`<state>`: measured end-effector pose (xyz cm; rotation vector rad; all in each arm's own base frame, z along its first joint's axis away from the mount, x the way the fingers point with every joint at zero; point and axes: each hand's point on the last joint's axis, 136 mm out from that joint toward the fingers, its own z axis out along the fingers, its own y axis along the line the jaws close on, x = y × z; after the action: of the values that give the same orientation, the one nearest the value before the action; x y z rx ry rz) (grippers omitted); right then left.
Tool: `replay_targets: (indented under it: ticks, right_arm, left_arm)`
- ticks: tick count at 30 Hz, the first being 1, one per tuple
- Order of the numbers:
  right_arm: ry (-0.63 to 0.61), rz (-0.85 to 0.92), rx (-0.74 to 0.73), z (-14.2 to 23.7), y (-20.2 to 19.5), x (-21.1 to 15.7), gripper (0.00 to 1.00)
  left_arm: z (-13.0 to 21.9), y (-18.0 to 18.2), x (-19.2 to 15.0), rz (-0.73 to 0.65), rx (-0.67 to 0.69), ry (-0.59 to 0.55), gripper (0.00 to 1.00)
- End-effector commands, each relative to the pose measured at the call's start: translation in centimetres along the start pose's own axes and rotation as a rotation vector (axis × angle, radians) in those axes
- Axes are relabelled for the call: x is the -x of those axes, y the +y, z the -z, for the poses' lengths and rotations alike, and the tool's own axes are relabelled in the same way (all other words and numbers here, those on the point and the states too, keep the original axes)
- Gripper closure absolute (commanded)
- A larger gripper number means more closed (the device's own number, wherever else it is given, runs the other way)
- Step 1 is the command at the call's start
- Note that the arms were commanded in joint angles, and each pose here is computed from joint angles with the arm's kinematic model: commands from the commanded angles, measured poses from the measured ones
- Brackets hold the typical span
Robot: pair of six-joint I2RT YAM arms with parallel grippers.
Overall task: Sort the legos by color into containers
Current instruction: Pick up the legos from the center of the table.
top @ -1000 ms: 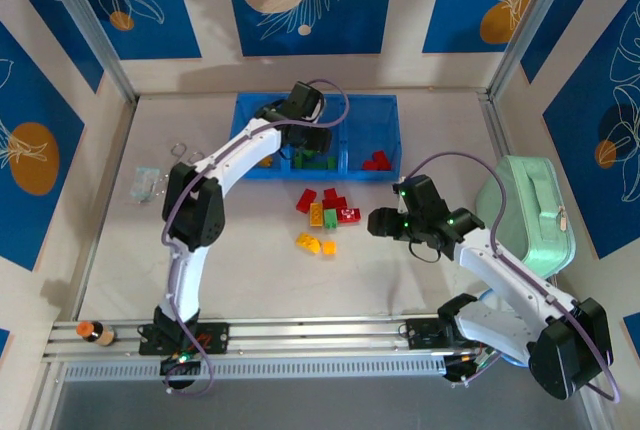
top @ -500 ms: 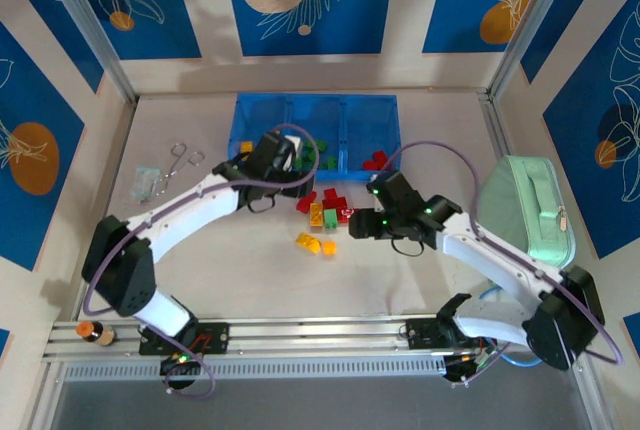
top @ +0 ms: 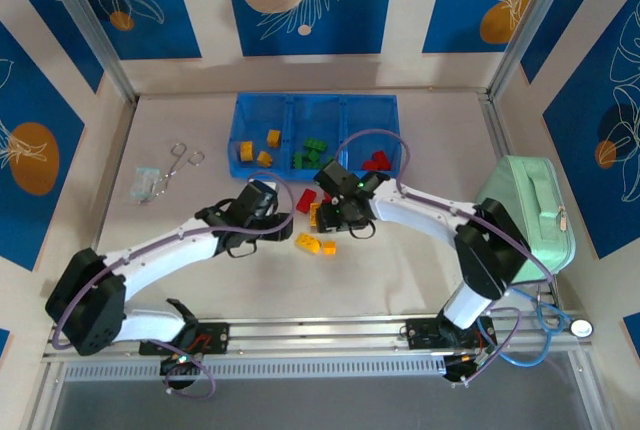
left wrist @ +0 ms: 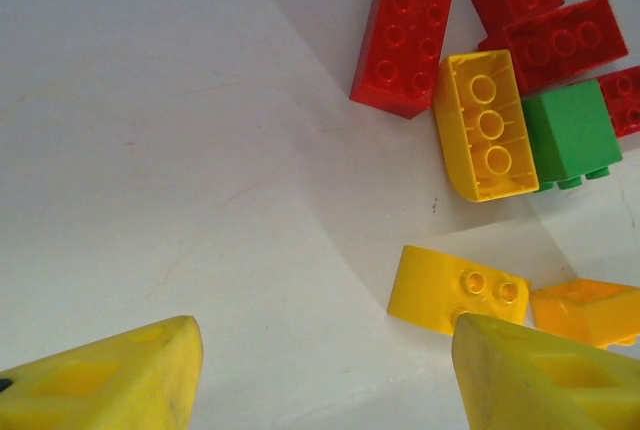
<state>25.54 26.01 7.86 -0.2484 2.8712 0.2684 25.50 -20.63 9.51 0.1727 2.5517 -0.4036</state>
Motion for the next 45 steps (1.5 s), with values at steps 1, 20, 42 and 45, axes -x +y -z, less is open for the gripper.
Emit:
replay_targets:
  ticks: [1, 20, 42, 45]
  right_arm:
    - [0.033, -0.001, -0.051, -0.9, -0.2, 0.2, 0.43]
    - [0.087, 0.008, -0.211, -4.7, -1.0, 2.4, 0.53]
    - [0.019, 0.009, -0.171, -0.6, -0.5, 3.2, 0.73]
    - [0.03, 0.006, -0.151, -0.9, -0.3, 2.9, 0.73]
  left_arm:
    - [0.1, 0.5, -0.2, 0.03, 0.011, -0.03, 0.33]
    - [0.0, 1.8, -1.9, 0.032, 0.027, -0.036, 0.33]
    - [-0.1, 2.1, -1.7, 0.005, 0.04, -0.048, 0.33]
    - [-0.2, 2.2, -1.9, 0.005, 0.04, -0.042, 0.33]
